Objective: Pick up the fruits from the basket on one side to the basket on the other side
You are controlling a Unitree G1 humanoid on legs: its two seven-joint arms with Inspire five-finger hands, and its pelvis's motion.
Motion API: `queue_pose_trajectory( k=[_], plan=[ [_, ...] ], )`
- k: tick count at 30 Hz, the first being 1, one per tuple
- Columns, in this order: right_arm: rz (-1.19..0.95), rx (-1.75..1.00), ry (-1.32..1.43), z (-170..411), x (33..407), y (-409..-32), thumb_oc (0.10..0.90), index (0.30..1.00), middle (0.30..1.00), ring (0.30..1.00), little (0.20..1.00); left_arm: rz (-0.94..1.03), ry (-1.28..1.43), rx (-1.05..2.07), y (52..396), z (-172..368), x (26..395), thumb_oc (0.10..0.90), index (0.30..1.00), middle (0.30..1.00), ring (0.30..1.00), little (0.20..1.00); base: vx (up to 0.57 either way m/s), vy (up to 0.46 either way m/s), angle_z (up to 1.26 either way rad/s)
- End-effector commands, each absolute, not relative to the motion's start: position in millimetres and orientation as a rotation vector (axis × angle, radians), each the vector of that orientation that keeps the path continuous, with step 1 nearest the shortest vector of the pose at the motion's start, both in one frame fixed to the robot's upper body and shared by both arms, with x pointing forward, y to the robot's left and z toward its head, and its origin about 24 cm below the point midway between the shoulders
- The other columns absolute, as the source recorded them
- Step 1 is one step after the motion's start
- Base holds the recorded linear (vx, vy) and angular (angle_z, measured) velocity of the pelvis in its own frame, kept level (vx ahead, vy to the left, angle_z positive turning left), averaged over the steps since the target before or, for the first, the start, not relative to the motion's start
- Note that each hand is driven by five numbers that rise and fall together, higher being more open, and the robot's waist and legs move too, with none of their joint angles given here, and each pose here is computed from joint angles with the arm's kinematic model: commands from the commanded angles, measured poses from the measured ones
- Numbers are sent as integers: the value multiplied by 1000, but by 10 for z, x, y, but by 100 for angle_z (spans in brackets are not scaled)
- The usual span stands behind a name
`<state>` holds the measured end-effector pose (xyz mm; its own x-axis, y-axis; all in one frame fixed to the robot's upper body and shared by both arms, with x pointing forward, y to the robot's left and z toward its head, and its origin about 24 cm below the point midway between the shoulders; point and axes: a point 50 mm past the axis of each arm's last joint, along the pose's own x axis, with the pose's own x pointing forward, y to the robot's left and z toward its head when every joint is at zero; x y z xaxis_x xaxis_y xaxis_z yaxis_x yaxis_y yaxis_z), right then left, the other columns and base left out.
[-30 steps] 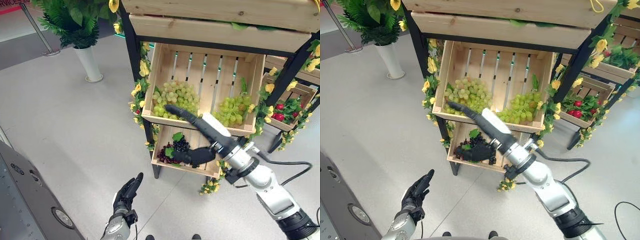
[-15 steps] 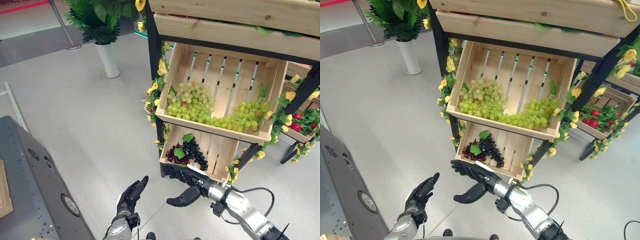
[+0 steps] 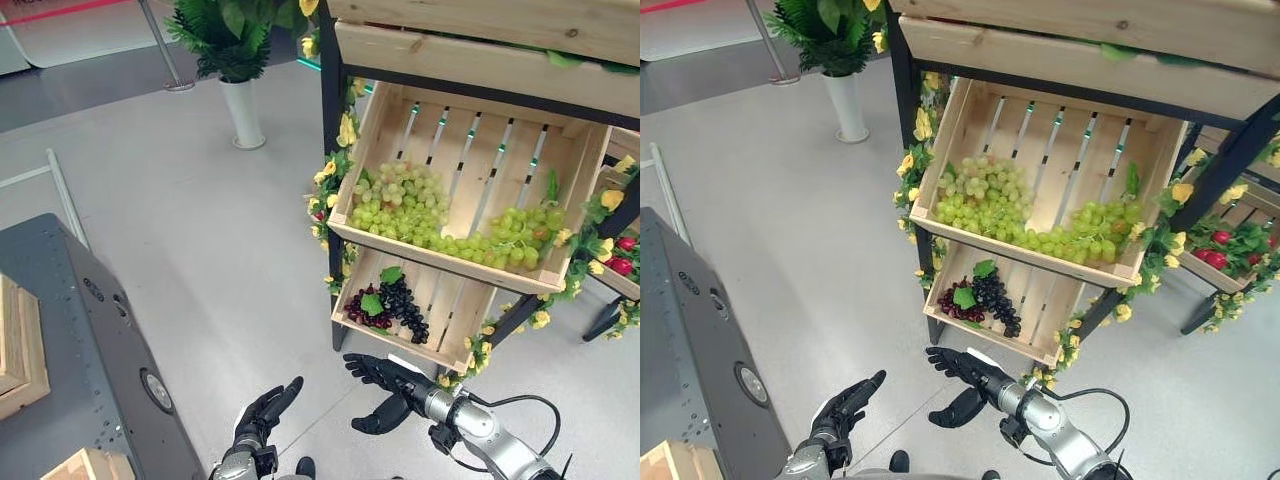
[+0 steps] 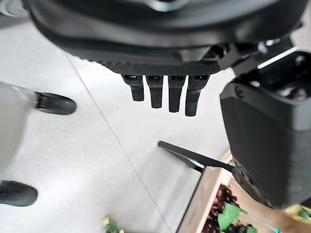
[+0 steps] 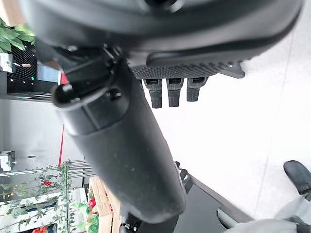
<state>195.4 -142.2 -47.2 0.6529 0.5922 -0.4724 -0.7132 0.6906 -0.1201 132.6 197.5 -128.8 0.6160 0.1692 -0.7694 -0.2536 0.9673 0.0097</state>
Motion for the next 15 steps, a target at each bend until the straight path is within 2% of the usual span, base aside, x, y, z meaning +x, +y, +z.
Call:
queue_pose_trajectory(
  k=[1, 2, 5, 8, 15],
  plan=[
    [735, -191, 191, -67, 2294, -1235, 800, 900, 900, 900, 900, 287, 745, -145, 2149, -1115, 1720, 800, 900, 900, 900, 900, -40, -308, 17],
    [663, -27, 307, -206, 2283, -1252, 800, 900, 900, 900, 900, 309, 772, -211, 2115, -1190, 1593, 800, 900, 900, 900, 900, -44, -260, 14],
    [521, 63, 413, -426, 2267, -1315, 800, 900, 900, 900, 900, 313, 755, -256, 1946, -1226, 1530, 800, 900, 900, 900, 900, -167, -252, 39],
    [457, 58, 442, -488, 2270, -1388, 800, 900, 900, 900, 900, 267, 764, -297, 1854, -1222, 1637, 800, 900, 900, 900, 900, -312, -221, 95],
    [261, 150, 590, -809, 2031, -1646, 800, 900, 900, 900, 900, 194, 880, -194, 1851, -1360, 1474, 800, 900, 900, 900, 900, -244, 17, 61]
  ],
)
